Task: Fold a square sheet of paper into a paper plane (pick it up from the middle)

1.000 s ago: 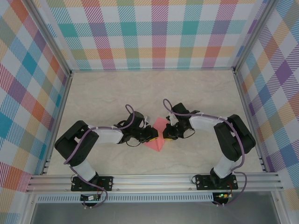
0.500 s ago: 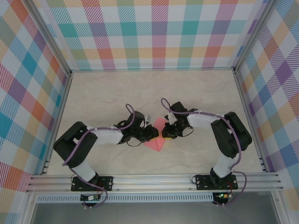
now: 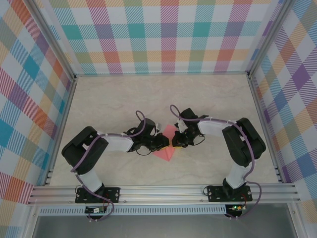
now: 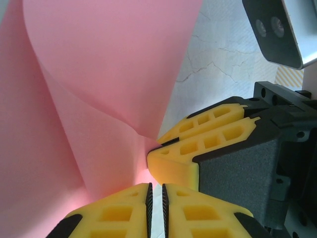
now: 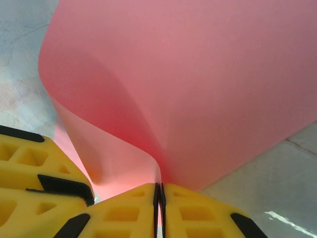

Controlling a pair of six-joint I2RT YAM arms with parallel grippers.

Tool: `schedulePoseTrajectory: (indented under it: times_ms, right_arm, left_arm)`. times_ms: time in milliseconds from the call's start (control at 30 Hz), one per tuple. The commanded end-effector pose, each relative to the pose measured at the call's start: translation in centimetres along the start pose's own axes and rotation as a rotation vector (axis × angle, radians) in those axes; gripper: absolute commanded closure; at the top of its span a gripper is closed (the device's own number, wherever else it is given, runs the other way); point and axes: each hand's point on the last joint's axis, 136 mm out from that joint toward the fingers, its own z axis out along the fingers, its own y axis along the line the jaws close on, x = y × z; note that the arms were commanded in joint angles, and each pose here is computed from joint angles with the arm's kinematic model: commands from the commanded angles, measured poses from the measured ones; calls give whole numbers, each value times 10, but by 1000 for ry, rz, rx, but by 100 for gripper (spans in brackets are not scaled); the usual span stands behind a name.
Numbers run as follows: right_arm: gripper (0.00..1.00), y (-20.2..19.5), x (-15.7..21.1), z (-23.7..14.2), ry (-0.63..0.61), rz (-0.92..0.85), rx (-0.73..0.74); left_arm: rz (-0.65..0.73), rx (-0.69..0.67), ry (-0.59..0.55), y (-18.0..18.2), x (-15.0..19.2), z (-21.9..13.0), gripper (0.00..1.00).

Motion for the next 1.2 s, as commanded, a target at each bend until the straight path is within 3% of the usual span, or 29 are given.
schedulePoseTrajectory:
  times_ms: [0, 1167]
  right_arm:
    - [88, 2, -3, 1, 8, -14, 8]
    - [86, -3, -8, 8, 21, -23, 31]
  left_arm:
    - [23, 12, 8, -8, 1, 6, 85]
    - [-15, -76, 8, 17, 4, 11, 86]
